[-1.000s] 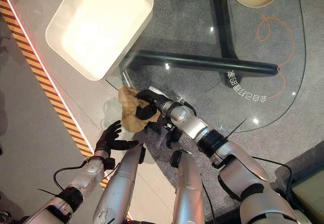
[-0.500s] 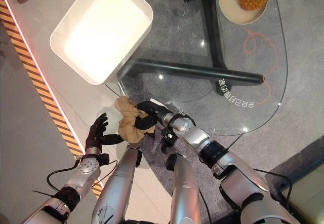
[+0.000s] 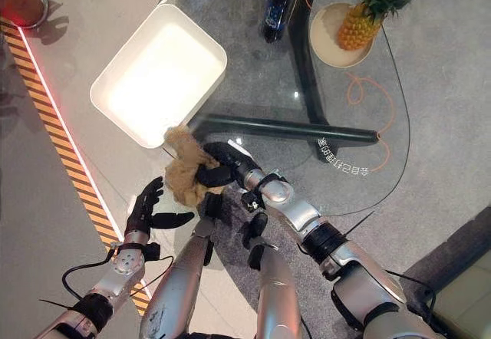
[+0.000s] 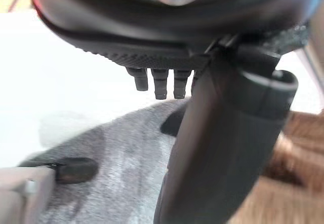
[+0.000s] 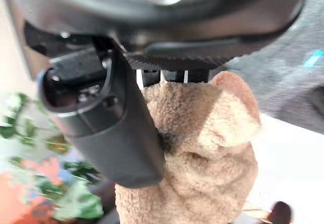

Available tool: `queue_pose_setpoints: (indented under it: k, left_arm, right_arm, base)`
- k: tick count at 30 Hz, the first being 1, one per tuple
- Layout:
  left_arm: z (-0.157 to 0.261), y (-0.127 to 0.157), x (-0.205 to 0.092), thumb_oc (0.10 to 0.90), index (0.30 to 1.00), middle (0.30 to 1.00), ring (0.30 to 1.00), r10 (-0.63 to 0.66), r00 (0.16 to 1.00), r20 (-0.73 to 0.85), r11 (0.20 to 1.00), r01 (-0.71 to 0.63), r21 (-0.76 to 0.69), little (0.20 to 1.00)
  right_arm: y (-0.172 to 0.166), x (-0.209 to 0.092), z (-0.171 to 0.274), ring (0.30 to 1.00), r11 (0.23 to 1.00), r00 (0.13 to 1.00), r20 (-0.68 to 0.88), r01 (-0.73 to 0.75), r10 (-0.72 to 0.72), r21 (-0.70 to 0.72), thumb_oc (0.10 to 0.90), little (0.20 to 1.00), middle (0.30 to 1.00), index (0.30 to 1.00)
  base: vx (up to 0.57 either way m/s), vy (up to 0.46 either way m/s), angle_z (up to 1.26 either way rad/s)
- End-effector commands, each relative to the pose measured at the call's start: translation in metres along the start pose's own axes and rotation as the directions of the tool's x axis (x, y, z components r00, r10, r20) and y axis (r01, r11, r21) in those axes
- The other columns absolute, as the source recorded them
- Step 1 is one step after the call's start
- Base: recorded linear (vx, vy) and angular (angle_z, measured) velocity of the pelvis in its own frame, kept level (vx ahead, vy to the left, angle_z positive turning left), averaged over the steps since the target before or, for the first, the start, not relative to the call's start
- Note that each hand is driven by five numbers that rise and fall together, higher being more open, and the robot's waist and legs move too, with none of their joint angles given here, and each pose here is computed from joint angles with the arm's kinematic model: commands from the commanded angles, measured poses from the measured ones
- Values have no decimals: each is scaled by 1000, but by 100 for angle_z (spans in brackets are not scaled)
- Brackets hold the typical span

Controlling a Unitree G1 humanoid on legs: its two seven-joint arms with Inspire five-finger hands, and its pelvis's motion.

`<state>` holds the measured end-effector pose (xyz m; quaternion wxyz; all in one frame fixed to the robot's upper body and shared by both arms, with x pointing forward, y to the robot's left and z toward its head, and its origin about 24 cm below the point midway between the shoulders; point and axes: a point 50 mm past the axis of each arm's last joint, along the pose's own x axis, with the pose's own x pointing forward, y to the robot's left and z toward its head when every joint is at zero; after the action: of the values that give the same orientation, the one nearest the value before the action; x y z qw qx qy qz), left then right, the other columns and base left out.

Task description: Wipe the table with a cloth and put it in the basket.

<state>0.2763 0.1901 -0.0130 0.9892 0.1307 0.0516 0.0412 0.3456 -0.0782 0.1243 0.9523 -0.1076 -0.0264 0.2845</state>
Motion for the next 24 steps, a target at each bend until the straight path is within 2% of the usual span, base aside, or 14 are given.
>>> queue_pose_setpoints:
  k: [1, 5, 10, 17, 24]
  left_arm:
    - [25, -17, -9, 800, 900, 900, 900, -95, 978, 183, 995, 98, -8, 900]
    - [39, -15, -7, 800, 900, 900, 900, -76, 964, 255, 995, 91, -48, 900]
    - [70, -9, -6, 800, 900, 900, 900, 17, 919, 395, 986, 51, -160, 900]
    - [120, -7, -9, 800, 900, 900, 900, 95, 806, 584, 976, 40, -215, 900]
    - [144, -4, -13, 800, 900, 900, 900, 160, 743, 650, 960, 36, -277, 900]
  right_arm:
    - [10, -6, 79, 300, 996, 908, 418, -41, 2, 84, 100, 200, 300, 300]
    - [6, -12, 86, 300, 998, 891, 453, 5, -33, 63, 100, 200, 300, 300]
    - [-2, -19, 83, 300, 996, 889, 450, 82, -84, 23, 100, 200, 300, 300]
    - [2, -23, 75, 300, 999, 903, 426, 52, -53, 14, 100, 200, 300, 300]
    - [9, -23, 67, 300, 999, 917, 398, 41, -40, 6, 100, 200, 300, 300]
  base:
    - [1, 43, -15]
    - [5, 37, -3]
    - [-1, 10, -10]
    - [-10, -21, 0]
    - [0, 0, 0]
